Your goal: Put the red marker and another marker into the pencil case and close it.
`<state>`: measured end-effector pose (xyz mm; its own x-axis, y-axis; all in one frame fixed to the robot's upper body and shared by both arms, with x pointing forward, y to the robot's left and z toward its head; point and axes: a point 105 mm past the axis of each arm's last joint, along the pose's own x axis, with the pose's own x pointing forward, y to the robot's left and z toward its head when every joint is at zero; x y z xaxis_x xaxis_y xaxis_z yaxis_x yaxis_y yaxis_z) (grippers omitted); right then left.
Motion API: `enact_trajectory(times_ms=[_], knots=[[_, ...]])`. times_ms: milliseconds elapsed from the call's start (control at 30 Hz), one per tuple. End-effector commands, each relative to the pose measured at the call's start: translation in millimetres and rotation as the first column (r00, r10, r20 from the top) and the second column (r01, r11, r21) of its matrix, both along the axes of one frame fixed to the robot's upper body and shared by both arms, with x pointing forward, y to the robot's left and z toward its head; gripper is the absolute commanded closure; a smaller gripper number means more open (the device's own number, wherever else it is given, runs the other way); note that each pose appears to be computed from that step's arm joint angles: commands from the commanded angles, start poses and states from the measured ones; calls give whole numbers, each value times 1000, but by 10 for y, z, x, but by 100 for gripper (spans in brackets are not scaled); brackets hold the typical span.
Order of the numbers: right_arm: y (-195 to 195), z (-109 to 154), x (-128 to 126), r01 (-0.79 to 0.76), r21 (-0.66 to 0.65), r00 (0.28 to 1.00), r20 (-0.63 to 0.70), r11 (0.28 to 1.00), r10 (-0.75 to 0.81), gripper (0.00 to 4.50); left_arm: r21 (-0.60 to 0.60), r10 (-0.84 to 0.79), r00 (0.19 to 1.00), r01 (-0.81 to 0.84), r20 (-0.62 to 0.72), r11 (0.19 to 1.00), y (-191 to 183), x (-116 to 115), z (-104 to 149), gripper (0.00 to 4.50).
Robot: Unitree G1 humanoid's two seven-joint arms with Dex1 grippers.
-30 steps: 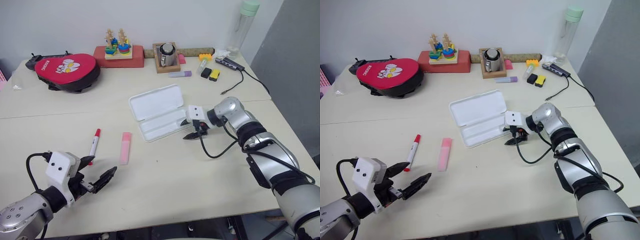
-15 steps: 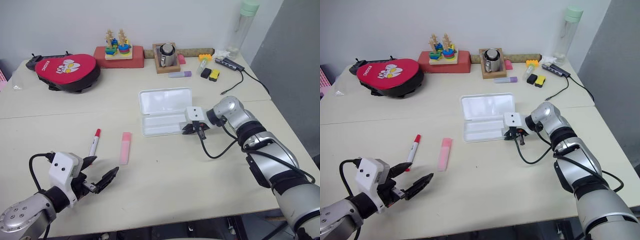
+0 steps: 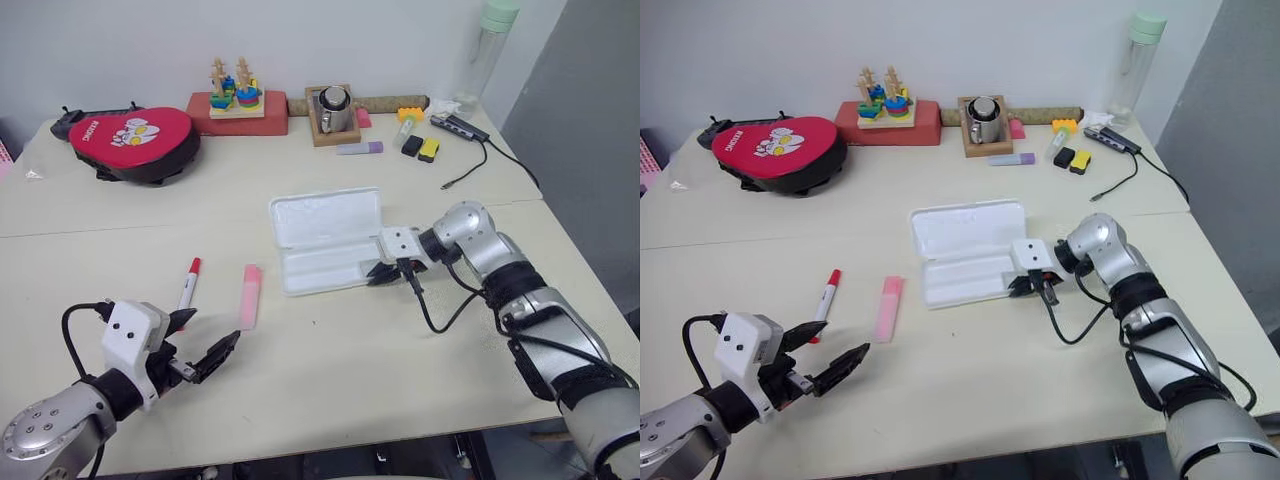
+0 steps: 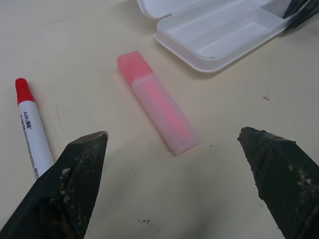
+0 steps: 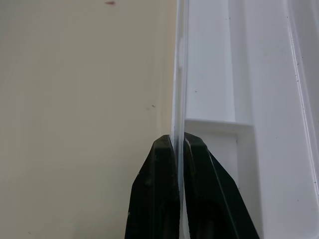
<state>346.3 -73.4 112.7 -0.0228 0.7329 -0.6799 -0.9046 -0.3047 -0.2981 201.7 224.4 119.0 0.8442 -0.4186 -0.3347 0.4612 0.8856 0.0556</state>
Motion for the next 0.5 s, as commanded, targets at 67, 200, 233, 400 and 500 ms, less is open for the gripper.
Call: enact_trajectory(times_ms=[67,200,233,400,500], knots=[[54,113,-211,-51,30,998,22,998,50,445,18,-12,999,12,35,1000,-15,42,42,0],[75,78,-305,-29,43,1000,-2,999,29,445,26,-21,999,20,40,999,-5,60,43,0],[84,57,-310,-16,44,1000,-4,999,16,445,28,-20,999,19,40,999,0,64,38,0],[125,-44,-412,-2,34,1000,-2,999,2,445,35,-25,999,24,41,999,0,73,15,0],[100,-69,-433,19,32,1000,-16,999,-18,445,37,-22,999,20,44,999,4,83,3,0]])
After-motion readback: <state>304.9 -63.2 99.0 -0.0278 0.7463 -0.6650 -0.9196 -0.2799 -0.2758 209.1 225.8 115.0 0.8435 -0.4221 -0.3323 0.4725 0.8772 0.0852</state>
